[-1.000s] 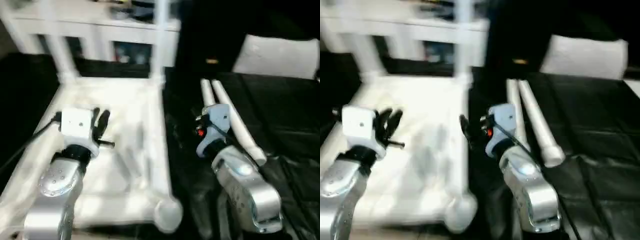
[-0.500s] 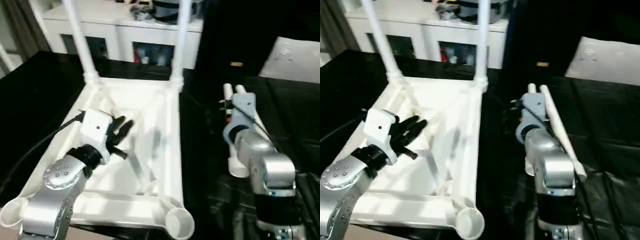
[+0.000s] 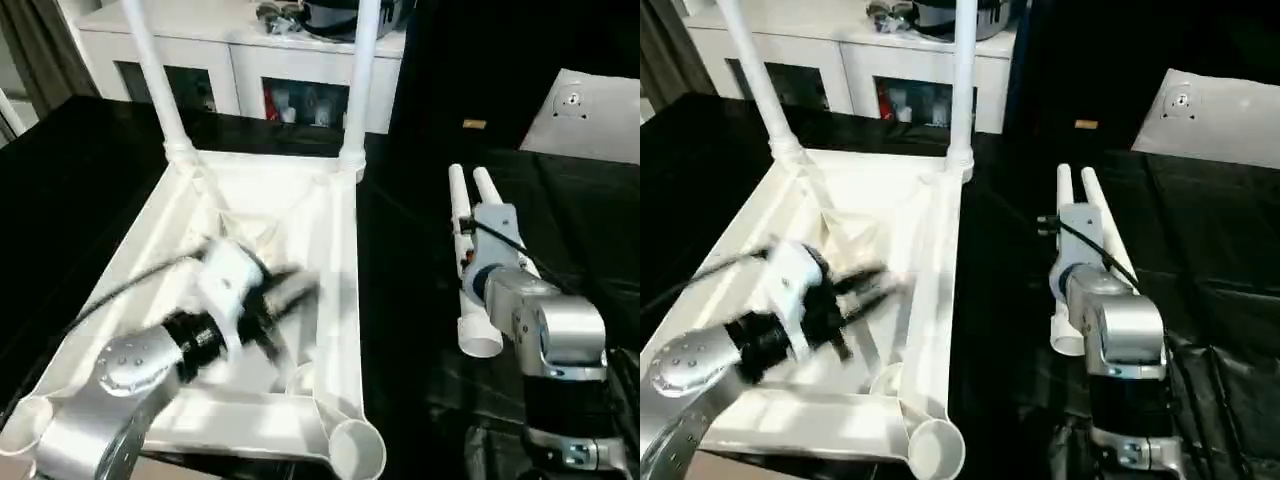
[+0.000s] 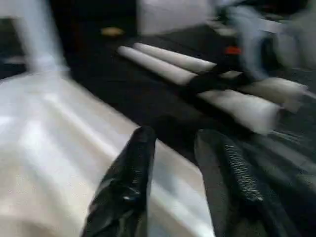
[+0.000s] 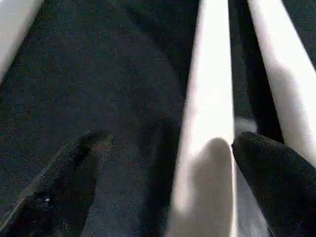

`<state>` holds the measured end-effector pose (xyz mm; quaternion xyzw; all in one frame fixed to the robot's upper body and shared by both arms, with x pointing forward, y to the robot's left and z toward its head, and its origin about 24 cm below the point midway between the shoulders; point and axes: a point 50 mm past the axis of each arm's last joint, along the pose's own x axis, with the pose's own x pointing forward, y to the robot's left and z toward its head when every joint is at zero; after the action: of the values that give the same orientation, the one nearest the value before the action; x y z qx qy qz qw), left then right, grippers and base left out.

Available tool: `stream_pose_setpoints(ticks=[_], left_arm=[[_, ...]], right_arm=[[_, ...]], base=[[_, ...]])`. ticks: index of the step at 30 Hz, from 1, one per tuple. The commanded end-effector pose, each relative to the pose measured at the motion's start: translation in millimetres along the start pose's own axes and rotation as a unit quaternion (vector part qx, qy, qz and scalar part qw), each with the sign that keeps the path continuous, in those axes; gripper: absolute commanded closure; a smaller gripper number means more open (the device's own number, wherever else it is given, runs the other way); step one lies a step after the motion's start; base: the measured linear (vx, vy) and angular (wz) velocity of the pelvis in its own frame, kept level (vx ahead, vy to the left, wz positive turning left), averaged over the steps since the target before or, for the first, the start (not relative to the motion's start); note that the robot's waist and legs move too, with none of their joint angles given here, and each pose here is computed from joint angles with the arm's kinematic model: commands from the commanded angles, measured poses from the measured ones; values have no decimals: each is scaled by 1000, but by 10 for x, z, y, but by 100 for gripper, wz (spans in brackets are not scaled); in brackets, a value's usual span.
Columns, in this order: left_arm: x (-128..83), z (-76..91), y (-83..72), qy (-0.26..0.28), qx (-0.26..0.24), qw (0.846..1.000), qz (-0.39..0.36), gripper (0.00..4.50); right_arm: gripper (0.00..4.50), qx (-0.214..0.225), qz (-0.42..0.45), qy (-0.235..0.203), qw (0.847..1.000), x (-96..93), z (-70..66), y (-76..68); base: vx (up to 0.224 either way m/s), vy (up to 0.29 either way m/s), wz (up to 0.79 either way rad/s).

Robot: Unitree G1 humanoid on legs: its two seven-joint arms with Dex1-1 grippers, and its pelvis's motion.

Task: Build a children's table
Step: Pick table leg

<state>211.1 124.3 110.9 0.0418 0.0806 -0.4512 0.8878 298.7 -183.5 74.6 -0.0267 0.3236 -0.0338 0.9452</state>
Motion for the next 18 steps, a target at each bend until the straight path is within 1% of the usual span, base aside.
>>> stream_pose_setpoints(ticks=[1,5,6,7,8,10,12,13,14,17,18], left_arm=[[2,1,-59,7,-2,1000,-27,291],[20,1,-109,15,-9,998,-53,291],[20,0,-109,17,-9,998,-54,291],[32,9,-94,18,-5,998,-52,291],[39,13,-85,18,-2,999,-51,291],[47,26,-78,20,3,998,-52,284],[54,45,-74,16,4,999,-50,284],[56,59,-76,15,7,998,-54,284],[57,66,-78,16,8,998,-58,284],[59,86,-77,12,8,998,-60,284],[55,91,-71,12,8,998,-59,284]], right_arm=[[0,5,-13,16,1000,-29,-45,-48],[0,20,-16,45,999,-18,-95,-62],[0,20,-16,48,999,-14,-99,-64],[0,33,-6,63,997,-7,-114,-65],[0,35,-4,69,997,-2,-122,-66],[29,38,-3,77,996,-2,-132,-68],[39,42,2,84,996,-7,-142,-68],[62,51,5,92,994,-10,-161,-67],[62,56,7,97,994,-10,-178,-67],[84,63,13,108,992,-17,-214,-67],[91,74,16,114,991,-22,-235,-70]], base=[[0,0,0],[0,0,0],[0,0,0],[0,0,0],[0,0,0],[0,0,0],[0,0,0],[0,0,0],[0,0,0],[0,0,0],[0,0,0]])
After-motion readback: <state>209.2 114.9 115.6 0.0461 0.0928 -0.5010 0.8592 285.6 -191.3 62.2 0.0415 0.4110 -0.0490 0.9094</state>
